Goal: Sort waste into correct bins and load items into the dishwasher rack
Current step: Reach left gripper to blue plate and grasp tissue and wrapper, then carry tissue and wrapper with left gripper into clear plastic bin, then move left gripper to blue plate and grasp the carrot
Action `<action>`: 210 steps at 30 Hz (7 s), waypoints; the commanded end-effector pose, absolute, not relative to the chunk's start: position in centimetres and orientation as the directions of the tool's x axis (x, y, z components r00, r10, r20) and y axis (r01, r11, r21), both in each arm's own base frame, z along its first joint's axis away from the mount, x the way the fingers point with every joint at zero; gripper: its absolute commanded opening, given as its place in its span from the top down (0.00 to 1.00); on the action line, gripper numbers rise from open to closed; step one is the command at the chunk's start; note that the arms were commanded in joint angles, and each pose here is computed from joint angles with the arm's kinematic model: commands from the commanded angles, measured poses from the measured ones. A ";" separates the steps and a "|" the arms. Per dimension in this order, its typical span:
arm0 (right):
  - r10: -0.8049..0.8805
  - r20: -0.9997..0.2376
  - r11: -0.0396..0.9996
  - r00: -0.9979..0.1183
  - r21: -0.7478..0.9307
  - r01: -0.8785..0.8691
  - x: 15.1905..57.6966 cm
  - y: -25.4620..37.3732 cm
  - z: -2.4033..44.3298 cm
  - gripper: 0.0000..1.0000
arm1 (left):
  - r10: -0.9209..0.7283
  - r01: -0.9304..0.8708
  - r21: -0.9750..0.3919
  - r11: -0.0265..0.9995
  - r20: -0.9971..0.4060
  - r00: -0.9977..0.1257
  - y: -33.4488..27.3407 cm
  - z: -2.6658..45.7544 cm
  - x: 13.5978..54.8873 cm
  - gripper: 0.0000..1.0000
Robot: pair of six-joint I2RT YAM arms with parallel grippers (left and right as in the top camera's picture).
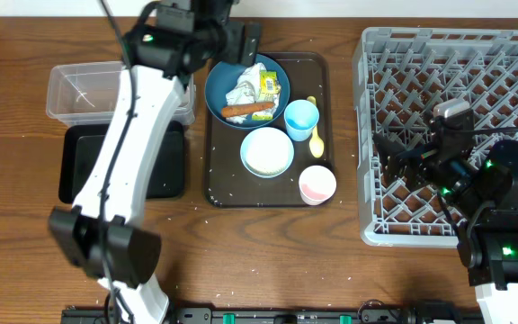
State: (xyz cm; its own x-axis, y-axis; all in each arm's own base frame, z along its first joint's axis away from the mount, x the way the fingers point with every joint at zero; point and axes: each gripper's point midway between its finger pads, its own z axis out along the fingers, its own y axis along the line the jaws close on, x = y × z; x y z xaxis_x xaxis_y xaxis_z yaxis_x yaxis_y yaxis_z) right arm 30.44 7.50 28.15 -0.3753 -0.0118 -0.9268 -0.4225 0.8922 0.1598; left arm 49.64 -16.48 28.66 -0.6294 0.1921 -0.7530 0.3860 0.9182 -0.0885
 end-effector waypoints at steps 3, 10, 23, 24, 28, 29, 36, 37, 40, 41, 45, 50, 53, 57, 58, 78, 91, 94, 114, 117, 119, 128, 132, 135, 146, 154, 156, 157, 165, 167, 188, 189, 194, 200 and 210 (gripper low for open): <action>-0.024 -0.927 0.877 -0.374 0.160 -0.454 29.8 7.8 28.8 0.01 | 0.233 0.385 -0.056 0.921 -0.714 -0.661 -17.9 23.1 52.8 0.02; -0.026 -0.903 0.885 -0.428 0.178 -0.431 29.4 7.6 27.5 0.01 | 0.267 0.357 -0.034 0.934 -0.596 -0.757 -19.3 13.1 54.5 0.02; -0.027 -0.893 0.903 -0.449 0.172 -0.395 29.5 7.0 26.9 0.01 | 0.262 0.293 0.007 0.956 -0.468 -0.844 -18.6 2.5 55.0 0.02; -0.027 -0.893 0.903 -0.449 0.171 -0.395 29.5 7.0 26.9 0.01 | 0.264 0.293 0.008 0.956 -0.457 -0.849 -18.5 1.8 54.9 0.02; -0.027 -0.893 0.903 -0.449 0.172 -0.395 29.5 7.0 26.9 0.01 | 0.269 0.295 0.008 0.955 -0.435 -0.859 -18.5 0.5 54.6 0.03; -0.027 -0.893 0.903 -0.449 0.171 -0.395 29.5 7.0 26.9 0.01 | 0.271 0.298 0.005 0.954 -0.430 -0.861 -18.7 0.3 54.5 0.13; -0.027 -0.891 0.912 -0.453 0.164 -0.376 29.6 6.6 26.7 0.01 | 0.279 0.306 0.005 0.952 -0.429 -0.859 -19.1 0.3 54.3 0.78; -0.027 -0.891 0.912 -0.453 0.163 -0.376 29.6 6.6 26.7 0.01 | 0.279 0.307 0.005 0.952 -0.429 -0.859 -19.2 0.4 54.3 0.85; -0.027 -0.892 0.912 -0.452 0.163 -0.376 29.6 6.6 26.7 0.01 | 0.258 0.290 -0.004 0.957 -0.447 -0.856 -19.2 1.8 54.4 0.94; -0.027 -0.891 0.912 -0.452 0.163 -0.376 29.6 6.6 26.7 0.01 | 0.240 0.276 -0.012 0.961 -0.459 -0.855 -19.2 2.7 54.5 0.94; -0.027 -0.892 0.912 -0.452 0.164 -0.376 29.6 6.6 26.7 0.01 | 0.170 0.232 -0.046 0.972 -0.542 -0.823 -19.1 8.4 55.1 0.94; -0.027 -0.892 0.912 -0.452 0.164 -0.376 29.6 6.6 26.7 0.01 | 0.086 0.178 -0.082 0.981 -0.638 -0.765 -17.7 17.1 54.4 0.94; -0.027 -0.892 0.912 -0.452 0.164 -0.376 29.6 6.6 26.7 0.01 | -0.030 0.034 -0.085 0.996 -0.655 -0.755 -14.7 20.5 53.3 0.94; -0.027 -0.892 0.912 -0.452 0.164 -0.376 29.6 6.6 26.7 0.01 | -0.162 -0.177 -0.042 0.983 -0.652 -0.741 -9.6 21.9 52.2 0.94; -0.027 -0.892 0.912 -0.452 0.164 -0.376 29.6 6.6 26.7 0.01 | -0.194 -0.223 -0.037 0.974 -0.645 -0.740 -8.3 21.8 52.1 0.94; -0.026 -0.892 0.912 -0.450 0.163 -0.377 29.7 6.6 26.8 0.01 | -0.903 -0.931 -0.270 0.246 -0.414 -0.118 10.3 11.2 47.5 0.85; -0.026 -0.893 0.912 -0.450 0.163 -0.377 29.7 6.6 26.8 0.01 | -0.863 -0.841 -0.323 0.435 -0.418 -0.286 8.5 13.0 49.8 0.14; -0.026 -0.893 0.912 -0.450 0.163 -0.377 29.7 6.6 26.8 0.01 | -0.831 -0.785 -0.352 0.510 -0.437 -0.344 7.4 15.4 50.3 0.13; -0.026 -0.876 0.912 -0.482 0.177 -0.371 29.3 6.6 26.1 0.01 | -0.345 -0.149 -0.349 0.925 -0.611 -0.713 -17.1 16.3 53.5 0.05; -0.025 -0.868 0.912 -0.497 0.184 -0.368 29.1 6.7 25.7 0.01 | -0.378 -0.190 -0.360 0.913 -0.578 -0.723 -17.5 13.2 54.4 0.05; -0.025 -0.865 0.912 -0.502 0.186 -0.367 29.0 6.7 25.6 0.01 | -0.399 -0.221 -0.361 0.906 -0.551 -0.733 -17.5 11.1 54.6 0.05; -0.025 -0.864 0.912 -0.504 0.187 -0.366 29.0 6.7 25.6 0.01 | -0.451 -0.321 -0.336 0.886 -0.455 -0.768 -17.3 4.8 54.1 0.09; -0.025 -0.864 0.912 -0.503 0.187 -0.366 29.0 6.7 25.6 0.01 | -0.489 -0.365 -0.337 0.868 -0.458 -0.742 -16.8 4.8 54.2 0.13; -0.025 -0.864 0.912 -0.503 0.187 -0.366 29.0 6.7 25.6 0.01 | -0.505 -0.389 -0.327 0.861 -0.464 -0.728 -16.4 4.5 54.3 0.15; -0.025 -0.864 0.912 -0.503 0.187 -0.366 29.0 6.7 25.6 0.01 | -0.516 -0.425 -0.295 0.856 -0.423 -0.745 -16.3 0.6 53.9 0.16; -0.025 -0.864 0.912 -0.503 0.187 -0.366 29.0 6.6 25.6 0.01 | -0.513 -0.427 -0.287 0.857 -0.418 -0.750 -16.2 0.3 53.8 0.44; -0.025 -0.863 0.912 -0.504 0.187 -0.366 29.0 6.7 25.6 0.01 | -0.511 -0.430 -0.277 0.859 -0.410 -0.756 -16.1 0.1 53.5 0.52; -0.025 -0.862 0.912 -0.506 0.188 -0.366 28.9 6.7 25.5 0.01 | -0.509 -0.432 -0.272 0.860 -0.403 -0.761 -16.1 0.0 53.2 0.55; -0.025 -0.861 0.912 -0.509 0.189 -0.365 28.9 6.7 25.5 0.01 | -0.442 -0.379 -0.247 0.892 -0.302 -0.845 -17.0 -0.4 51.0 0.58; -0.025 -0.860 0.912 -0.510 0.190 -0.365 28.9 6.7 25.4 0.01 | -0.420 -0.362 -0.239 0.901 -0.271 -0.866 -17.2 0.3 50.4 0.58; -0.025 -0.858 0.912 -0.512 0.191 -0.364 28.8 6.7 25.4 0.01 | -0.087 -0.043 -0.140 0.989 -0.327 -0.941 -17.3 8.4 49.9 0.27; -0.025 -0.859 0.911 -0.512 0.191 -0.364 28.8 6.7 25.4 0.01 | -0.003 0.037 -0.112 0.993 -0.338 -0.941 -17.3 8.4 49.9 0.27; -0.025 -0.859 0.911 -0.512 0.191 -0.364 28.8 6.7 25.4 0.01 | 0.346 0.362 0.013 0.932 -0.335 -0.877 -17.0 8.2 49.5 0.27; -0.025 -0.860 0.912 -0.510 0.190 -0.364 28.9 6.7 25.4 0.01 | 0.581 0.583 0.085 0.808 -0.273 -0.767 -16.7 6.2 48.5 0.27; -0.025 -0.859 0.912 -0.512 0.191 -0.364 28.9 6.7 25.4 0.01 | 0.707 0.705 0.076 0.705 -0.157 -0.690 -16.2 1.0 47.1 0.31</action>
State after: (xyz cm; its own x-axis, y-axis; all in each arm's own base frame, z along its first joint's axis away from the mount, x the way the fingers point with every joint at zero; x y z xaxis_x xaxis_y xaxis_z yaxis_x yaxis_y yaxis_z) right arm 28.68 6.99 24.44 -0.5333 -0.0220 -0.8456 -0.3670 0.9067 0.2079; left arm 47.84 -16.98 3.72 -0.7272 0.6488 -0.2241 0.6507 0.7555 0.0762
